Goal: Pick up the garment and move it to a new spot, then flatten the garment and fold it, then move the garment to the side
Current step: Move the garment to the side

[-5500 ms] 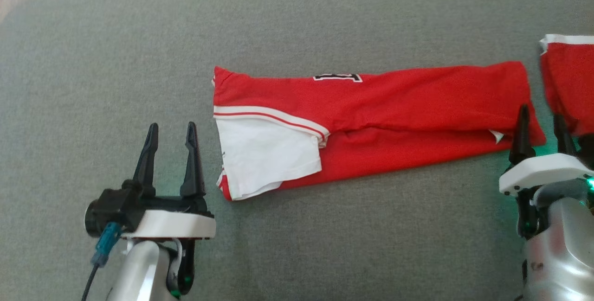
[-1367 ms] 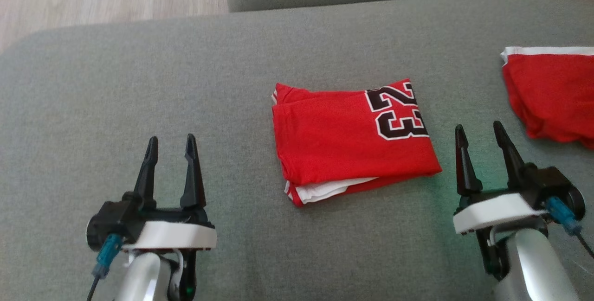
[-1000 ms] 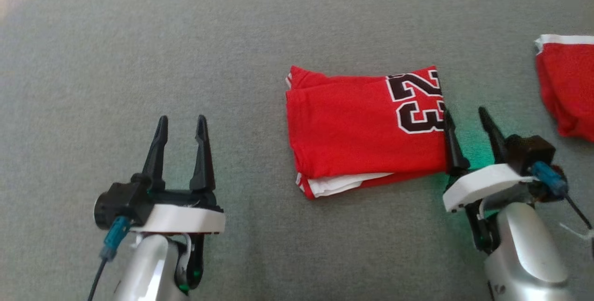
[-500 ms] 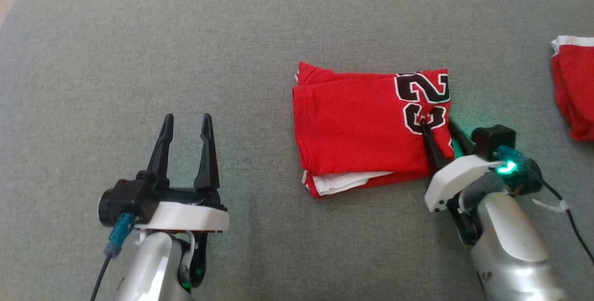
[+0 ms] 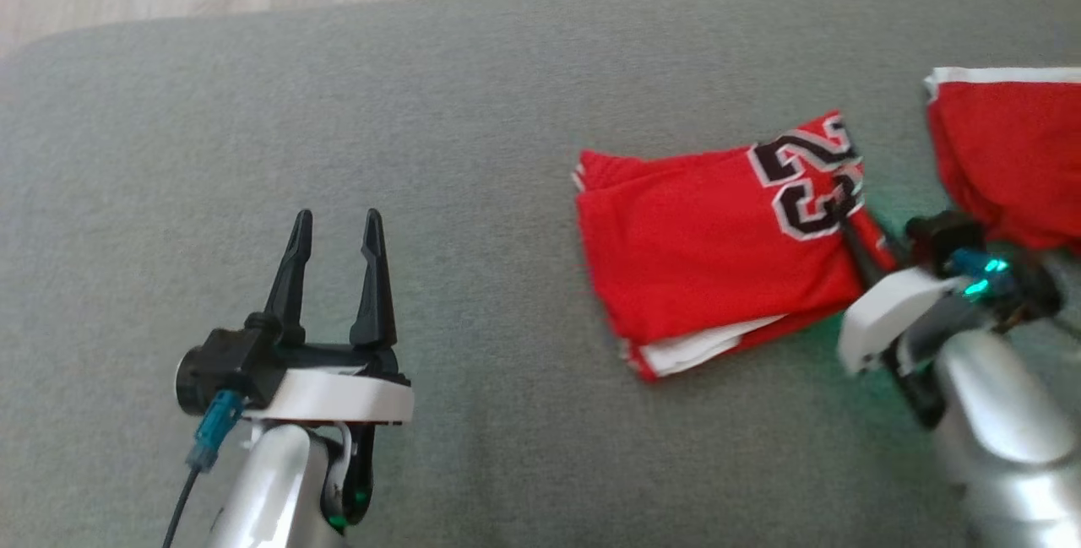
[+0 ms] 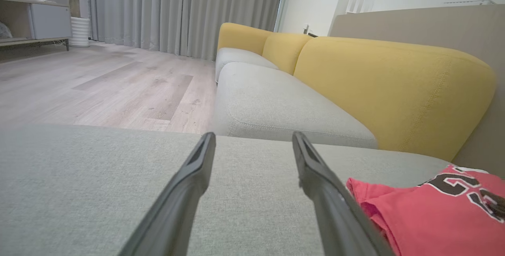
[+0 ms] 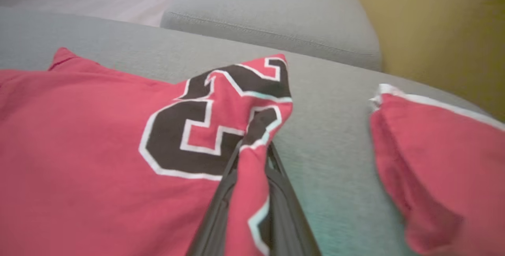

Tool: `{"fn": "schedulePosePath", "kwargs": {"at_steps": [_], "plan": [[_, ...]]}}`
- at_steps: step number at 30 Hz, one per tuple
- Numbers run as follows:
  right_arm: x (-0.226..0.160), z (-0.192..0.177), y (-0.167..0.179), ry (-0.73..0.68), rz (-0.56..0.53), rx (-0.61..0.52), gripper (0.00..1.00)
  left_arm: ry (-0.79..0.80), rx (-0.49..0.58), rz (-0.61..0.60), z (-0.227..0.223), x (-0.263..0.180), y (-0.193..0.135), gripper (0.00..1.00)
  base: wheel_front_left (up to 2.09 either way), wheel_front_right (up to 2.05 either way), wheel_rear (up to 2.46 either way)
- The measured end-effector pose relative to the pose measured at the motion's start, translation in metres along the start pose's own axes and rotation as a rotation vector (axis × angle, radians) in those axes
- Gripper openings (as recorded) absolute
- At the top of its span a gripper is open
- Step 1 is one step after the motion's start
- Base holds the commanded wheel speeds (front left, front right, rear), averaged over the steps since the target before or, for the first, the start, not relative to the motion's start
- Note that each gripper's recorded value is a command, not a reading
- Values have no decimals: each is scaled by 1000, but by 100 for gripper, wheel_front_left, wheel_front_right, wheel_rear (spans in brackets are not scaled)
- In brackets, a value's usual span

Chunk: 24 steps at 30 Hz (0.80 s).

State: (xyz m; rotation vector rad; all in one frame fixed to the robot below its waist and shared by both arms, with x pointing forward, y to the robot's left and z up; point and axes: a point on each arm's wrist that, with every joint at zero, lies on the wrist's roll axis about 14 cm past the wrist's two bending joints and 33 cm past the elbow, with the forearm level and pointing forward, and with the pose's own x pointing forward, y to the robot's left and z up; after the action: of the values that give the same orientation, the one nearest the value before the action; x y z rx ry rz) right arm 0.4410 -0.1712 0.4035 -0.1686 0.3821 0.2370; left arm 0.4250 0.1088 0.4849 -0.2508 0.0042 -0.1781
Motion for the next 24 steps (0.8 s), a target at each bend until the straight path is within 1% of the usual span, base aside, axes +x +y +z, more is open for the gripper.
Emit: {"fn": "schedulePosePath", "kwargs": {"at_steps": [5, 8, 16, 19, 20, 23, 24], "plan": [[-9, 28, -52, -36, -79, -124, 0, 4, -5, -30, -3, 6, -10, 100, 0, 0, 0], [-15, 39, -86, -31, -140, -180, 0, 19, -4, -39, -9, 9, -12, 100, 0, 0, 0], [-25, 51, -170, 36, -305, -272, 0, 58, -16, -53, -27, 22, -13, 100, 0, 0, 0], [-30, 50, -203, 76, -378, -288, 0, 60, -11, -55, -30, 30, -11, 100, 0, 0, 0], [-30, 50, -203, 76, -378, -288, 0, 60, -11, -55, -30, 30, -11, 100, 0, 0, 0], [-34, 41, -227, 124, -435, -291, 0, 66, -13, -52, -34, 35, -9, 100, 0, 0, 0], [-34, 32, -234, 154, -455, -286, 0, 74, -14, -47, -38, 36, -7, 100, 0, 0, 0]]}}
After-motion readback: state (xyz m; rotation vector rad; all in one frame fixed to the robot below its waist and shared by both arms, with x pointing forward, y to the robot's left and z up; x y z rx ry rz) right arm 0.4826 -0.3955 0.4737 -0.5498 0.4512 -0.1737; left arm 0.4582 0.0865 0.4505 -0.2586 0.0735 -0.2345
